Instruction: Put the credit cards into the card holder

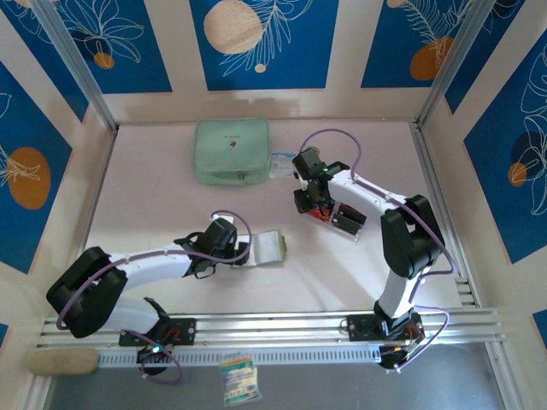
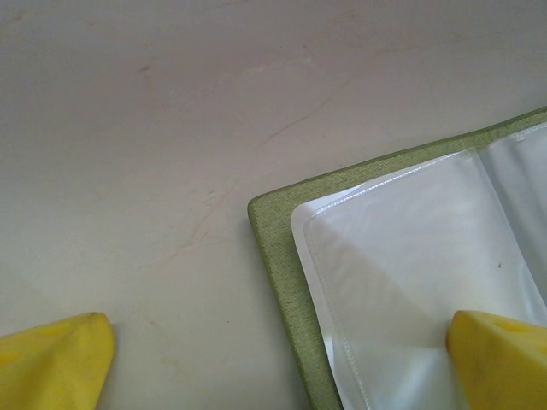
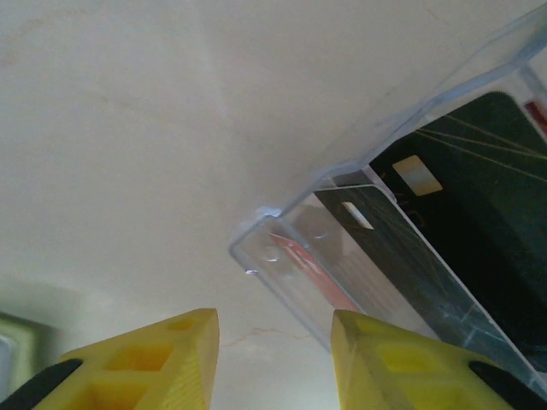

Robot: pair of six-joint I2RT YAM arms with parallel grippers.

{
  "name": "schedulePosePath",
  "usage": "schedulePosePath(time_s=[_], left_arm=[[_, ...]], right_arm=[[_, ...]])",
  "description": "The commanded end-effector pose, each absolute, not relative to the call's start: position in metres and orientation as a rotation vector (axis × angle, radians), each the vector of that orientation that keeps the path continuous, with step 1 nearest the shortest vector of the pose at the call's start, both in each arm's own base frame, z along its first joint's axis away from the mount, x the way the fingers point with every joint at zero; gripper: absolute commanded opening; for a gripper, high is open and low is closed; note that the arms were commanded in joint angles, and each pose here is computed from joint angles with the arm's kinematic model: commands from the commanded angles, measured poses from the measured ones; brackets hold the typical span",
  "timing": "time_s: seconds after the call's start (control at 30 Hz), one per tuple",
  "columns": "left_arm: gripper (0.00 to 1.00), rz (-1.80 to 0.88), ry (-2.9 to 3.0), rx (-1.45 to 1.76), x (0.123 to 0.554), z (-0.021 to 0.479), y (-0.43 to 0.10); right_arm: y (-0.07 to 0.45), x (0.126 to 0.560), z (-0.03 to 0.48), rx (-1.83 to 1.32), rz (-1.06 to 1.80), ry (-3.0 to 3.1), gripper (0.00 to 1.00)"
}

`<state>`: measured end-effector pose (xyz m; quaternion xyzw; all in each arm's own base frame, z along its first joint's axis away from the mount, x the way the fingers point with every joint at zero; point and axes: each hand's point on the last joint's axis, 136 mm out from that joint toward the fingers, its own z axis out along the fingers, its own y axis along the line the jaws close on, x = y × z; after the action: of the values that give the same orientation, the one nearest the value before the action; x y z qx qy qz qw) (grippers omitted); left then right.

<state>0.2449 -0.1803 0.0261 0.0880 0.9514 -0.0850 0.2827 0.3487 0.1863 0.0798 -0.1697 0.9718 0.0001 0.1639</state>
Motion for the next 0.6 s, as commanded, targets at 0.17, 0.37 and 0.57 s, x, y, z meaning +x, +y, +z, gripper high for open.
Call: schedulePosePath(time_s=[0.17,0.37,0.57], left_arm=[[1.0,-0.245,2.532,0.259,0.252,0.035,-0.186],[1.0,-0.247,2.529,0.261,0.252,0.037,-0.187],[1.0,-0.248,2.531,0.266,0.253,0.036,-0.189]], right_arm=[[0.165,0.359,0.073,-0.58,-0.265,2.738,0.4],[0.163,0.356,0.059,-0.627,-0.322,2.757,0.35],[0.17,0.351,0.061,-0.691,-0.318,2.742,0.19]])
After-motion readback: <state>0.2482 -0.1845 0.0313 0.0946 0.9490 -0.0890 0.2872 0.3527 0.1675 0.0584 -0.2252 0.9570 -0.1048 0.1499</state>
